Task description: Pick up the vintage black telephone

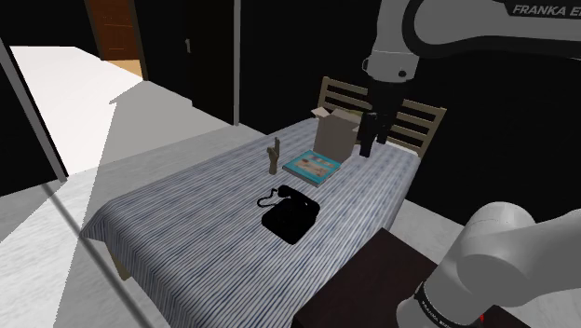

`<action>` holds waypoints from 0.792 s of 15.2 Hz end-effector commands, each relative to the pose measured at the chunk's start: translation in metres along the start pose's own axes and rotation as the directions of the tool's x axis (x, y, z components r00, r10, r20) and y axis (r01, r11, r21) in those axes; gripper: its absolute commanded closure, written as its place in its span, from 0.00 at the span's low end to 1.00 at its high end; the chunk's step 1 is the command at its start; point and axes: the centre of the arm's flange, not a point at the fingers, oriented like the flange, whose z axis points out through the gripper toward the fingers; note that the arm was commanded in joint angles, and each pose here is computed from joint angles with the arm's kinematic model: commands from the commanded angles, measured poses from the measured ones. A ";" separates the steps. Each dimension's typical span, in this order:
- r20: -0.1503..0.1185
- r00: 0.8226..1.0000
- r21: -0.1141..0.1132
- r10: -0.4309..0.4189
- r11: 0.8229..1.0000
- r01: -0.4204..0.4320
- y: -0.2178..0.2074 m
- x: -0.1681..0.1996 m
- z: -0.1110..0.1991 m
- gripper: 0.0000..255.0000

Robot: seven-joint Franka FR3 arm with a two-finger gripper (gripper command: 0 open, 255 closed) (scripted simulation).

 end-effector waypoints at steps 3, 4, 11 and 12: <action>-0.003 1.000 0.002 0.009 1.000 -0.009 0.006 0.017 0.019 0.00; -0.004 1.000 0.003 0.014 1.000 -0.014 0.008 0.026 0.028 0.00; -0.013 0.999 0.012 0.046 0.999 -0.046 0.029 0.087 0.094 0.00; -0.014 0.999 0.013 0.051 0.999 -0.051 0.032 0.095 0.103 0.00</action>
